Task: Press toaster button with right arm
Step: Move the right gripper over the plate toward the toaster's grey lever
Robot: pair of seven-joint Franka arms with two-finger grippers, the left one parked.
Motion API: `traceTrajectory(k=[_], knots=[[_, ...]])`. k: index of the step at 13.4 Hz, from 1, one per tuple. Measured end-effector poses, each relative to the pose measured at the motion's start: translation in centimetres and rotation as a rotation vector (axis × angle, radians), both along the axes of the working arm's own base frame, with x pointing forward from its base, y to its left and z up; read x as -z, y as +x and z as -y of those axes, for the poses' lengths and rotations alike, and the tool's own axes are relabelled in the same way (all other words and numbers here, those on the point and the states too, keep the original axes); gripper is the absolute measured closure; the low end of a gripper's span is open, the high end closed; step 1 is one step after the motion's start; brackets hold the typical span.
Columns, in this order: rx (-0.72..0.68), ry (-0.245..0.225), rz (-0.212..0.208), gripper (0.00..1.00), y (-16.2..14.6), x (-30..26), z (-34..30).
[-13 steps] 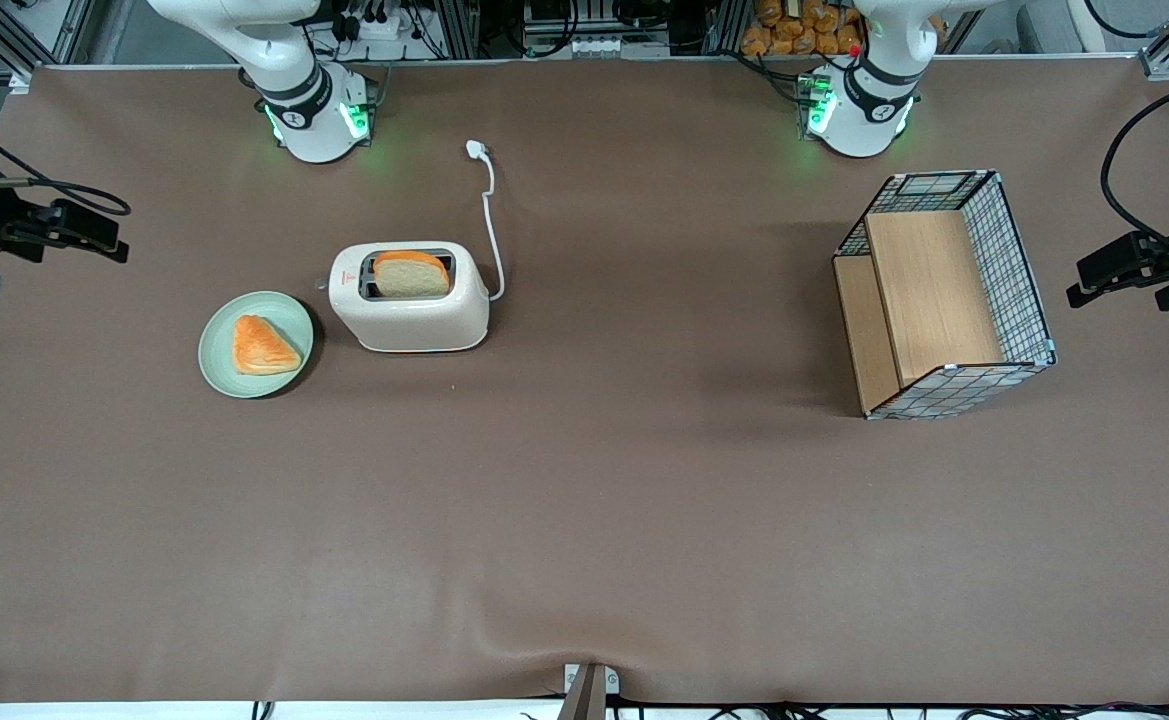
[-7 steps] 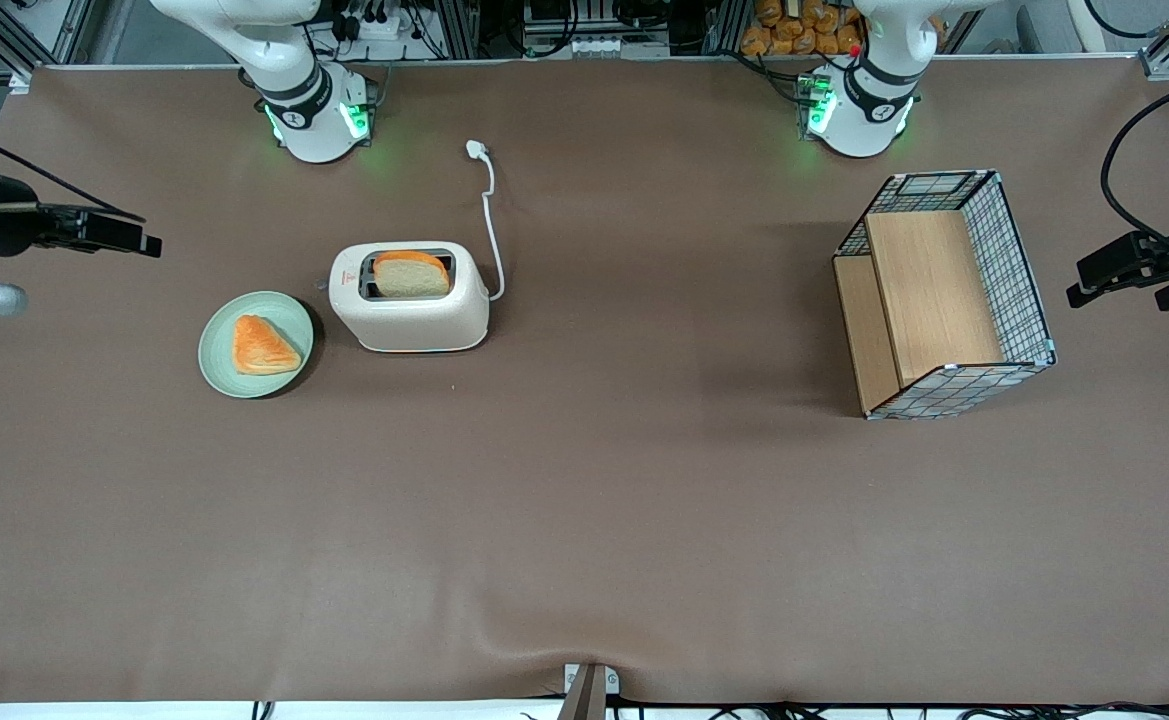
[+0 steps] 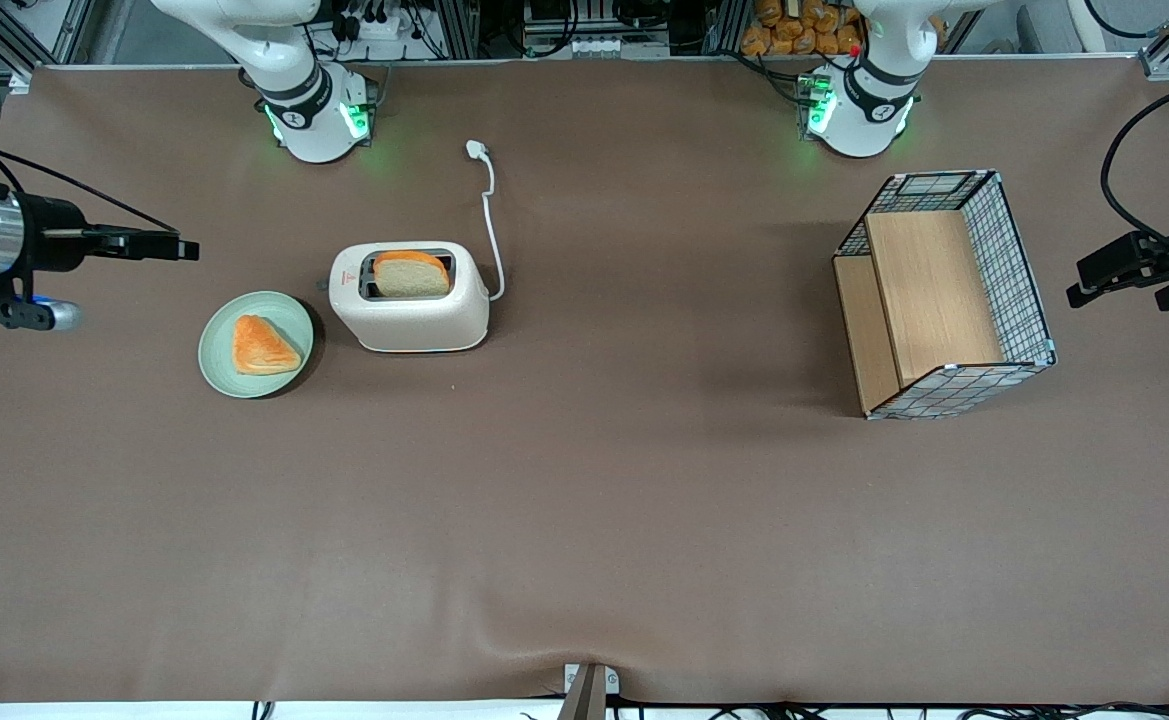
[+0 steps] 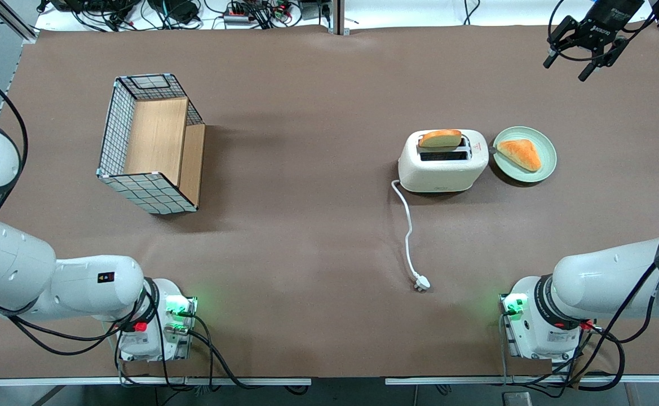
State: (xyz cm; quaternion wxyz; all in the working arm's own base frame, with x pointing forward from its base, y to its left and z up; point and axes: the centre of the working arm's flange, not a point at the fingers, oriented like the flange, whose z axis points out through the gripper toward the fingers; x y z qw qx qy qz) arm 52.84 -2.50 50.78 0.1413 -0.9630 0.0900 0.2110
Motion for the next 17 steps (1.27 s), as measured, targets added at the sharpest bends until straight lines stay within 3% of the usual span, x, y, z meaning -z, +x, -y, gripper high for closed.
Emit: traceTrajectory(k=[6, 9, 12, 17], knots=[[-0.024, 0.023, -0.079, 0.0, -1.2, 5.2, -2.5], [0.025, 0.093, -0.101, 0.0, -1.8, 8.1, -3.1], [0.053, 0.106, -0.128, 0.06, -2.7, 10.6, -2.9], [0.076, 0.098, -0.128, 0.63, -3.3, 12.8, -2.8]])
